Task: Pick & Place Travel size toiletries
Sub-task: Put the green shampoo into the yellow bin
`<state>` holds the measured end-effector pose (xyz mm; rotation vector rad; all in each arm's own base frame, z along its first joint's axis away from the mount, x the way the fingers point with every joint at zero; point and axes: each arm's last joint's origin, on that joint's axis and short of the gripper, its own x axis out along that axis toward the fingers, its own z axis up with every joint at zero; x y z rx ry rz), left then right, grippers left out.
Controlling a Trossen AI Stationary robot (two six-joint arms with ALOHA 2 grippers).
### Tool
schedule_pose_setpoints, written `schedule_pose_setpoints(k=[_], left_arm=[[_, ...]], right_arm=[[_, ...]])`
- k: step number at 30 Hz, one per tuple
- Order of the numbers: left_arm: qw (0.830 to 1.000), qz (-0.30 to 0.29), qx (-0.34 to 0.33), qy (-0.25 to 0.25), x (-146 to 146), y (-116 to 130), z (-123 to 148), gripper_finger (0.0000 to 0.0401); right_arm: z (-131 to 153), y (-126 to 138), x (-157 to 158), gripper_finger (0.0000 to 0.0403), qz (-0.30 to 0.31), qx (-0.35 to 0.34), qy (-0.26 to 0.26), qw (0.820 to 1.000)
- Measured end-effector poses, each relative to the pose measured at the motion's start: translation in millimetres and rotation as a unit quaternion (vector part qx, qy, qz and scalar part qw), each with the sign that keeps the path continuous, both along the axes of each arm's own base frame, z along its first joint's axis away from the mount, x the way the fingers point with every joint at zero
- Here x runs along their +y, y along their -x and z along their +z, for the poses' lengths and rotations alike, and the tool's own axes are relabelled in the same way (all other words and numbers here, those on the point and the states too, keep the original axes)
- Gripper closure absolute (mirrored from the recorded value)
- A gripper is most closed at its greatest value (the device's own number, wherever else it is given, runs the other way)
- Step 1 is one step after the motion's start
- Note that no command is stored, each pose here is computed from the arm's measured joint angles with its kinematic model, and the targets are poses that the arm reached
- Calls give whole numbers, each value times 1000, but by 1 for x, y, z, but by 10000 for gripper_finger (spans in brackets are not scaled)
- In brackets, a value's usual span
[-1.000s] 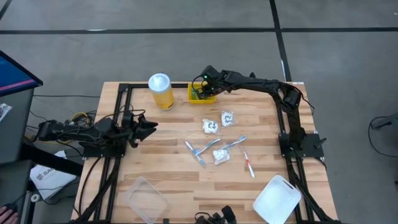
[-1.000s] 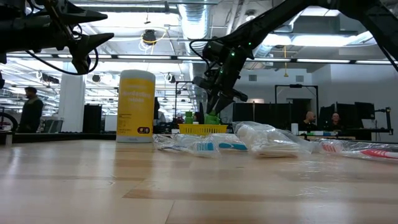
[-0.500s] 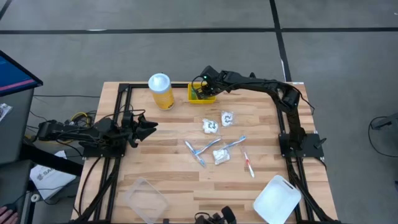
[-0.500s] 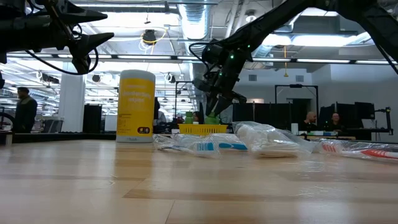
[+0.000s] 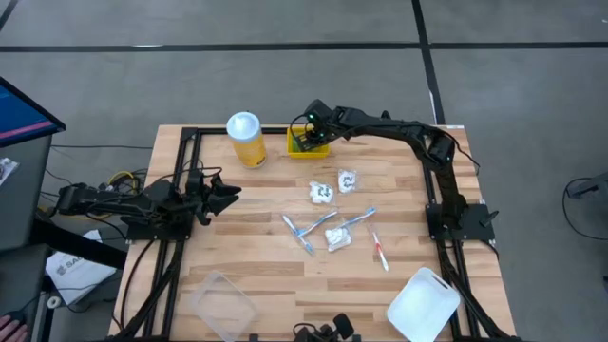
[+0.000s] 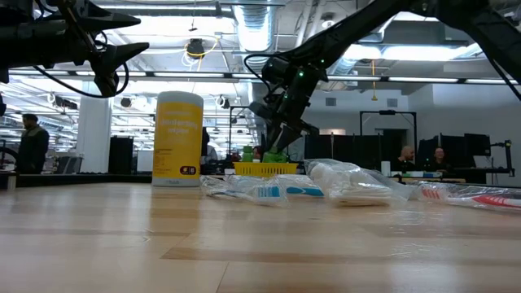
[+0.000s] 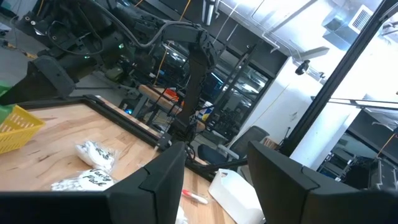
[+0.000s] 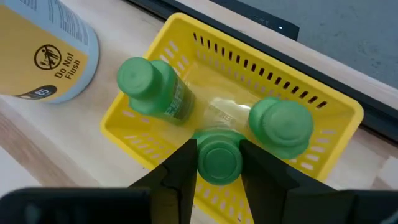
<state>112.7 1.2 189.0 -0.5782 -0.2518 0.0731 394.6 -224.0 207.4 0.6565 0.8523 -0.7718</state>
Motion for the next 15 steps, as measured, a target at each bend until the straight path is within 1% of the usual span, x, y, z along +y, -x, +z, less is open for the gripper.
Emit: schedule_pose_setpoints(k=[9,15], left_arm=[[1000,0,-1,0,0,0,0,229],[1000,0,-1,0,0,0,0,229]], right_arm=[[3,-1,-1,285,0,-3,3,1000],[4,-1,-1,265,6,-3,9,1000]])
